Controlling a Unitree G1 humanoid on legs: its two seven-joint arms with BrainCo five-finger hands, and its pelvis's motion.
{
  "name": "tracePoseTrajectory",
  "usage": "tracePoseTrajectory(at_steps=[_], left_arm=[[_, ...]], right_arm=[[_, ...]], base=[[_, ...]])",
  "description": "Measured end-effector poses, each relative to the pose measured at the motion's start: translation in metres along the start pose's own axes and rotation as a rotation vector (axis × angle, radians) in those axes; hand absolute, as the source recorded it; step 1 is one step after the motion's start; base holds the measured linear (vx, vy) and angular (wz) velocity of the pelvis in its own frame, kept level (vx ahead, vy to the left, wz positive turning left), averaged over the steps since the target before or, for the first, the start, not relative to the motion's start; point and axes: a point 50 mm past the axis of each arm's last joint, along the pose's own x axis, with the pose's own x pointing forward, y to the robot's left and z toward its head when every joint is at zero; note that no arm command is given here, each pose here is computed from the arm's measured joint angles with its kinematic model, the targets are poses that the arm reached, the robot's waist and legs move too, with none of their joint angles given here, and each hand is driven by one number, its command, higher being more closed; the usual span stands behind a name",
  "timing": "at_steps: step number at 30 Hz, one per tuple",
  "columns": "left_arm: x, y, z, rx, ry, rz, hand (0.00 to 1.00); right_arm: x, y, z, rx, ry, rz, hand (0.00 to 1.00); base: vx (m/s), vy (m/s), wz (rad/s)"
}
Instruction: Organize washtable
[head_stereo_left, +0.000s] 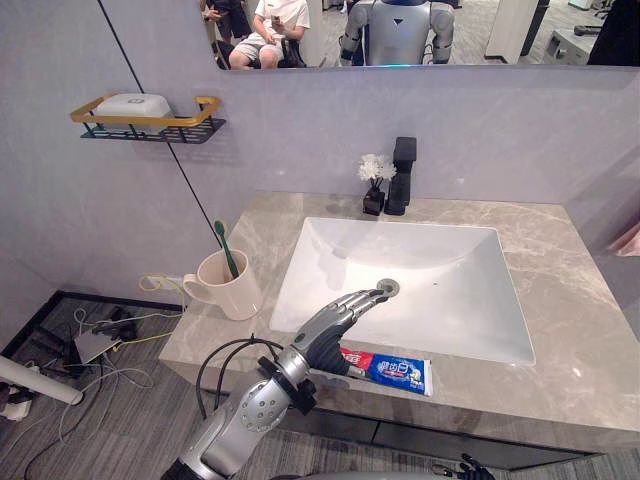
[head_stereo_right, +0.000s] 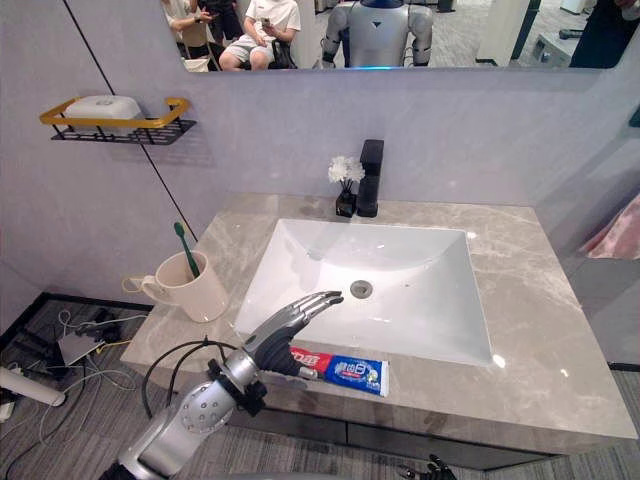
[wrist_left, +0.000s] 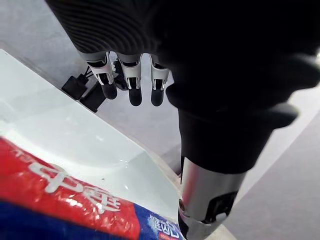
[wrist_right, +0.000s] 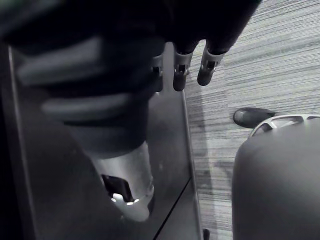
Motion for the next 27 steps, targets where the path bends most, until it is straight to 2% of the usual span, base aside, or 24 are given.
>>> tracePoseTrajectory(at_steps=[27], left_arm=[[-0.010, -0.002, -0.030, 0.038, 0.153, -0.009, 0.00]], right_arm=[[0.001, -0.001, 0.007, -0.003, -0.028, -0.004, 0.00]], base=[[0.00, 0.002, -0.02]])
